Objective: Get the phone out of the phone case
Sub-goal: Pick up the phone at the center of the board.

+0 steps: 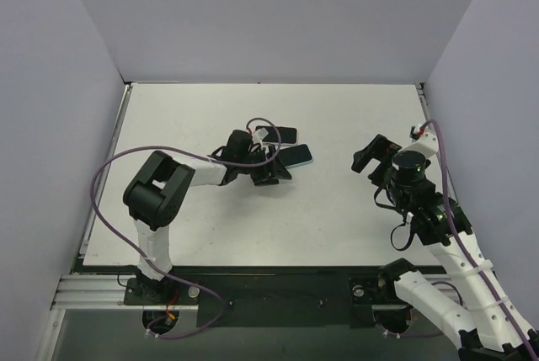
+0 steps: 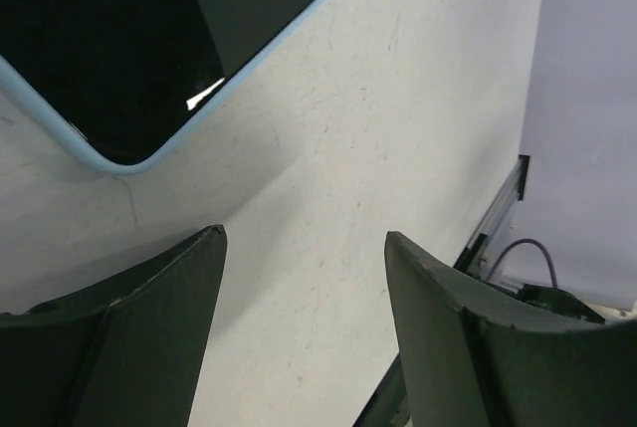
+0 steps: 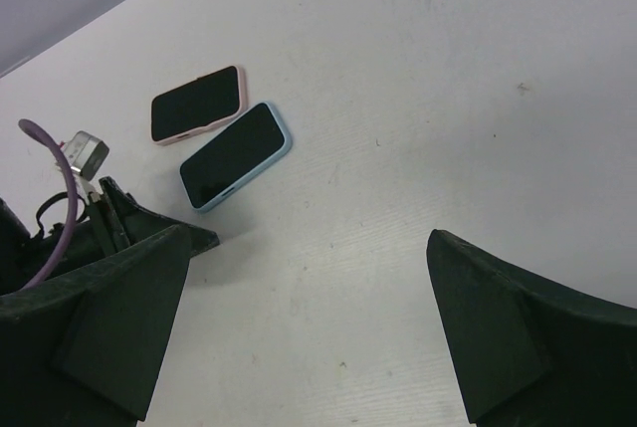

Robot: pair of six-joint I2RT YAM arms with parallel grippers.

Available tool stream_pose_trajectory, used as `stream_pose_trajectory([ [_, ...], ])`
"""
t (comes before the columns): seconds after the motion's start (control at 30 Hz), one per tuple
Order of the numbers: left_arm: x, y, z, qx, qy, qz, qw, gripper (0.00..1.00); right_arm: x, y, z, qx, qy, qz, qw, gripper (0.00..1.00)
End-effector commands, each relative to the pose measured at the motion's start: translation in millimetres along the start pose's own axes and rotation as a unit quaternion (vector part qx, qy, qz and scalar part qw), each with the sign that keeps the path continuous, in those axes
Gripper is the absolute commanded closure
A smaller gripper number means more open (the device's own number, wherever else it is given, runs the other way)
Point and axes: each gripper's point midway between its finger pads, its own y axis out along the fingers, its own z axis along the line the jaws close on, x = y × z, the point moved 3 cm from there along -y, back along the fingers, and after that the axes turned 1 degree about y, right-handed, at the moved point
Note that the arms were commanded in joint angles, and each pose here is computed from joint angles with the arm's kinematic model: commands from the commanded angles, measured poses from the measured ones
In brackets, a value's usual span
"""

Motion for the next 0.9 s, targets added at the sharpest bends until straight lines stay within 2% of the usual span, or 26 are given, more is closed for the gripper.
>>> stream_pose_trajectory([
  [0.0,43,-27,-9,0.073,0.095,-0.069,0.990,0.25,1,-2,-14,-0.037,-0.015,-0.011,0.999,0.00],
  [0.1,72,-38,-13,0.129,0.152,-0.087,0.976,0.25,0,-1,-13,-0.038,-0.016,-0.007,0.999,0.00],
  [0.13,73,-39,-9,0.144,0.165,-0.077,0.973,0.25,1,-2,-12,-0.035,-0.016,-0.008,0.999,0.00],
  [0.17,88,-39,-23,0.141,0.205,-0.083,0.965,0.25,2,-1,-12,-0.035,-0.016,-0.008,0.999,0.00],
  [0.2,89,-36,-17,0.157,0.216,-0.065,0.962,0.25,2,-2,-12,-0.033,-0.015,-0.007,0.999,0.00],
  [0.23,104,-36,-25,0.164,0.258,-0.067,0.950,0.23,4,-4,-9,-0.027,-0.013,-0.007,1.000,0.00],
  [0.37,128,-20,-14,0.209,0.313,-0.016,0.926,0.23,13,-16,-8,-0.015,-0.010,-0.020,1.000,0.00],
  [0.57,135,16,3,0.212,0.311,0.053,0.925,0.22,27,-32,-12,-0.005,-0.013,-0.054,0.998,0.00],
  [0.87,116,32,12,0.203,0.304,0.065,0.928,0.23,34,-39,-19,-0.016,-0.018,-0.072,0.997,0.00],
])
